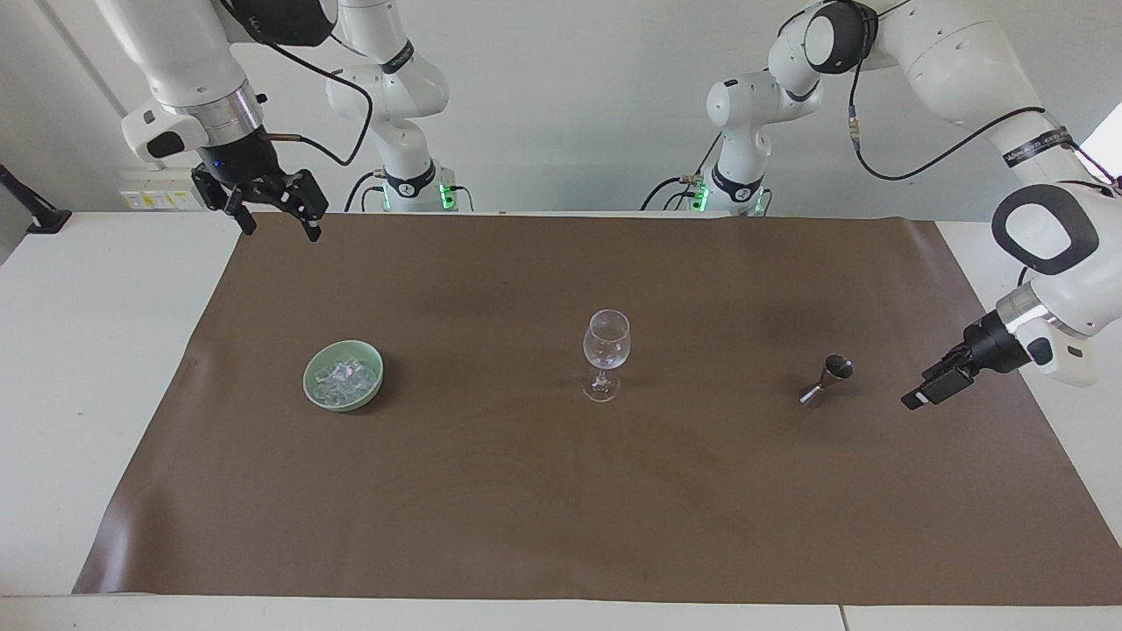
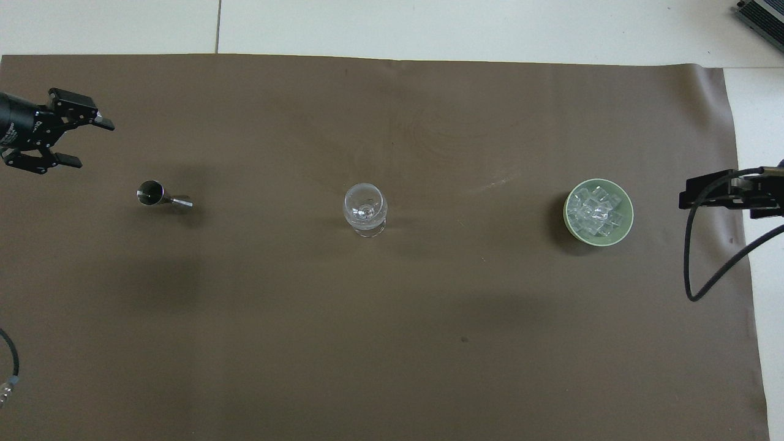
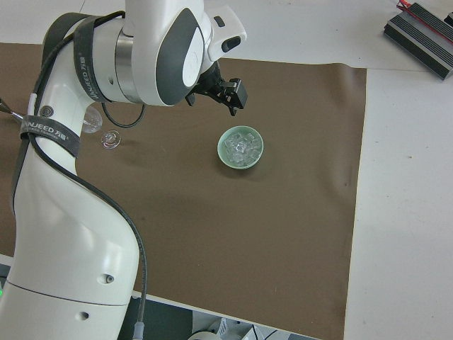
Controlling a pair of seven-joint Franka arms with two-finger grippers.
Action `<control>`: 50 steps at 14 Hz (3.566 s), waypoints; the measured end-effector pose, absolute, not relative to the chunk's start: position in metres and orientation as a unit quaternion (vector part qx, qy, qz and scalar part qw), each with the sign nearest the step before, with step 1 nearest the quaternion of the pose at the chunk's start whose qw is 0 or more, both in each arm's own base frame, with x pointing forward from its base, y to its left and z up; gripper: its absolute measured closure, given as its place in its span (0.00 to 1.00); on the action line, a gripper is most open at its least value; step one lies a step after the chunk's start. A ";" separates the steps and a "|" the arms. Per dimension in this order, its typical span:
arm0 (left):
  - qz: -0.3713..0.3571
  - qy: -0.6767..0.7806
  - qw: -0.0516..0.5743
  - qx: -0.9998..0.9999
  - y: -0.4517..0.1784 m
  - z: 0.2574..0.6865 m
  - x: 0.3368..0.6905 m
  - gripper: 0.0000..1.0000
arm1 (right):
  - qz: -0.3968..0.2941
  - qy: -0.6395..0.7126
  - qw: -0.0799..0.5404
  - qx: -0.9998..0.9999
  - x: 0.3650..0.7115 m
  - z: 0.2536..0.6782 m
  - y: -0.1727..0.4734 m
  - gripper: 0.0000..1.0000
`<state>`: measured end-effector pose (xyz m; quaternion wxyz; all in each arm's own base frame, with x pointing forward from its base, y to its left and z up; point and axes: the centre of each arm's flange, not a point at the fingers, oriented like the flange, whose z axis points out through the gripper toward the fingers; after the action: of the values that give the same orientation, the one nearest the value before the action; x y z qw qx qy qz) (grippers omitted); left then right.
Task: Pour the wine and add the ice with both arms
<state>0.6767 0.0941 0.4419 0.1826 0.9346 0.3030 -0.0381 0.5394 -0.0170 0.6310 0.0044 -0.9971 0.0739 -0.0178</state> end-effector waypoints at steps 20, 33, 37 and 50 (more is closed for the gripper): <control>-0.230 0.607 0.314 0.693 0.172 0.357 0.607 0.00 | -0.018 0.074 0.004 -0.997 0.539 0.631 -0.017 0.00; -0.283 0.696 0.393 0.530 0.155 0.293 0.543 0.00 | -0.018 0.074 0.004 -0.997 0.539 0.631 -0.017 0.00; -0.286 0.699 0.404 0.516 0.153 0.293 0.540 0.00 | -0.018 0.074 0.004 -0.997 0.539 0.631 -0.017 0.00; -0.317 0.687 0.425 0.498 0.155 0.295 0.533 0.00 | -0.018 0.074 0.004 -0.997 0.539 0.631 -0.017 0.00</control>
<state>0.5332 0.1549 0.2955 0.4254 0.4975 0.6865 -0.3166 0.5394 -0.0170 0.6310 0.0044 -0.9971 0.0739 -0.0178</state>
